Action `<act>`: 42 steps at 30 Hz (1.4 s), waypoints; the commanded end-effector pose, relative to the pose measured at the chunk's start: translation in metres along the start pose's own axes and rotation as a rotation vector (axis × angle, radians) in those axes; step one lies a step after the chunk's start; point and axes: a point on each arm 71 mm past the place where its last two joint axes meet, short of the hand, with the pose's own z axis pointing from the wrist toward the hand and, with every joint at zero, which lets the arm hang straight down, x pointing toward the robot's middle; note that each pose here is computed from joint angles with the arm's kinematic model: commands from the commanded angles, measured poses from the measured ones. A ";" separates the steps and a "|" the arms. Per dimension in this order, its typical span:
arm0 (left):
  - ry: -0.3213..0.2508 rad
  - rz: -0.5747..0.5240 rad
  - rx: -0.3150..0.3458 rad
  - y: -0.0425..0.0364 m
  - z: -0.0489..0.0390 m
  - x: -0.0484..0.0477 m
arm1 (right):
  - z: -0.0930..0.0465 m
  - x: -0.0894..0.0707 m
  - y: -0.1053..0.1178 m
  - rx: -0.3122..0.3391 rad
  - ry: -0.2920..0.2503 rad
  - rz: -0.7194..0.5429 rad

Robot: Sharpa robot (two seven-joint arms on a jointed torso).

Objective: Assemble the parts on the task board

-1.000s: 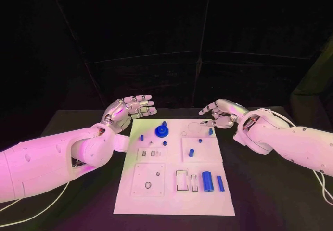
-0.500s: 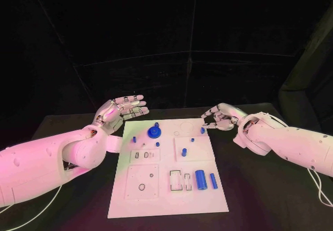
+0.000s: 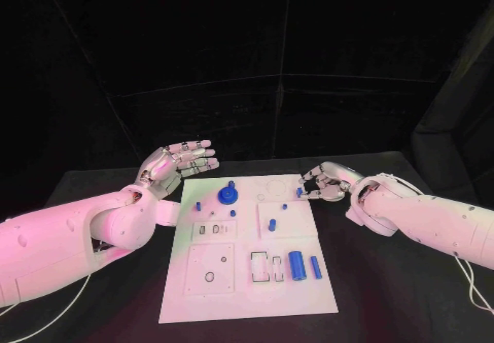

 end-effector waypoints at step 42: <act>0.019 -0.010 0.004 0.0007 0.0013 0.0017 | 0.013 0.011 0.001 0.026 0.042 -0.042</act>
